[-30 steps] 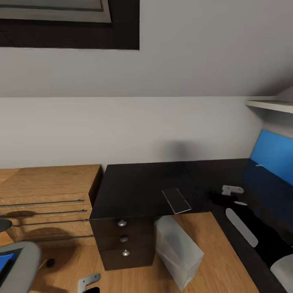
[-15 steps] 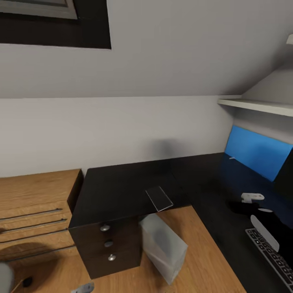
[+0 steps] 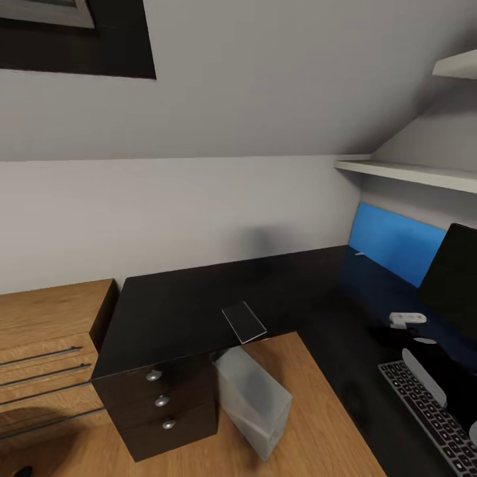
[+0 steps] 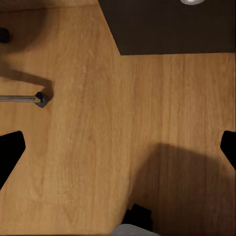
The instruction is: In the bedroom, organize the workspace by keeping the computer under the desk, ensuring the monitor is on the desk, placing the keyboard on the desk next to the monitor, placing the mouse on the desk next to the keyboard, moving the folder from the swivel chair onto the desk next to the mouse, stacking the notebook on top of the folder with the pen on top of the notebook, and positioning the swivel chair next to the desk.
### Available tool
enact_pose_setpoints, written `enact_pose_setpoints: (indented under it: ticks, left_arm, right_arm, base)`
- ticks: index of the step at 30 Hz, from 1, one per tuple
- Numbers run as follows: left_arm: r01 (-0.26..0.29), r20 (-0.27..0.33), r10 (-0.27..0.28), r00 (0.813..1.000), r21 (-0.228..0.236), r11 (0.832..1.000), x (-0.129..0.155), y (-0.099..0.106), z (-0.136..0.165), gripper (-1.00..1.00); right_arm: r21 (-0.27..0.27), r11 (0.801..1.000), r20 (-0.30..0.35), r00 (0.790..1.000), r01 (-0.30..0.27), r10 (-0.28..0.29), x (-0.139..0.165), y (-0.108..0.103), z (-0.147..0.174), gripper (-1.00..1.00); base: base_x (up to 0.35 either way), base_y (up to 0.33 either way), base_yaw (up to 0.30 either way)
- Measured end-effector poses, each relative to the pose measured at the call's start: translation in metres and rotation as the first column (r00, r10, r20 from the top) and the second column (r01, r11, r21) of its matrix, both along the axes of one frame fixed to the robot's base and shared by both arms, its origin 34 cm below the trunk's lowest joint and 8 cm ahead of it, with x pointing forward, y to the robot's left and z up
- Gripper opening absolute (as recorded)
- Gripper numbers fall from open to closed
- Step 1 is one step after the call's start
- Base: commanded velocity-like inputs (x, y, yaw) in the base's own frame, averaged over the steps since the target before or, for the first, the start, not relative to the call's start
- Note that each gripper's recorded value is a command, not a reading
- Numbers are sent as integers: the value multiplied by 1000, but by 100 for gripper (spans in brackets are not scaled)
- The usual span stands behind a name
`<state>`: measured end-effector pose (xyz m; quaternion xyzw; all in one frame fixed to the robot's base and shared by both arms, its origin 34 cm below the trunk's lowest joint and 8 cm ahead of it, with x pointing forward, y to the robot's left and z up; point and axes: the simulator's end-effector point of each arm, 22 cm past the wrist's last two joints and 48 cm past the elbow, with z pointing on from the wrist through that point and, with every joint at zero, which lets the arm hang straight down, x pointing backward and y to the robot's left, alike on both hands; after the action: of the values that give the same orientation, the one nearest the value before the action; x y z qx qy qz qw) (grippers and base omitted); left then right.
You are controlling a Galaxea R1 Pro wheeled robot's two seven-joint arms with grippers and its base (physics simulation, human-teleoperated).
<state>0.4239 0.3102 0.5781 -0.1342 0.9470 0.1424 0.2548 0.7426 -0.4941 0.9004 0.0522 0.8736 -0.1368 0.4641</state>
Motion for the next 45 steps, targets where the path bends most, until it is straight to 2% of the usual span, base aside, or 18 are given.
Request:
enact_pose_setpoints:
  ticks: [4,6,11,25,38,39,40,45]
  left_arm:
    - [2,-14,-3,1000,-25,1000,1,-17,-2,100]
    - [6,-28,-7,1000,-39,999,-4,-27,-4,100]
    - [11,-47,-13,999,-48,999,-8,-33,-10,100]
    - [10,-47,-12,999,-51,999,-7,-34,-30,100]
    - [9,-47,-12,999,-51,999,-7,-34,-47,100]
    - [2,-62,-4,998,-29,1000,-14,-22,-49,100]
    - [3,-70,-4,998,-21,1000,-18,-19,-50,100]
    - [3,-78,-4,997,-14,1000,-21,-16,-51,100]
  right_arm:
    - [30,999,7,1000,-17,16,4,18,-3,-100]
    - [33,999,7,1000,-16,16,4,19,-4,-100]
    - [35,999,7,1000,-14,14,4,18,-9,-100]
    - [9,1000,10,1000,26,-26,3,9,-27,-100]
    - [17,999,18,999,46,-46,3,3,-40,-100]
    - [18,999,18,999,46,-46,3,3,-40,-100]
    - [18,999,19,999,45,-46,3,4,-40,-100]
    - [17,999,18,999,44,-44,3,4,-41,-100]
  base:
    - [0,0,0]
    - [0,0,0]
    - [0,0,0]
    - [0,0,0]
    - [0,0,0]
    - [0,0,0]
    - [0,0,0]
    - [0,0,0]
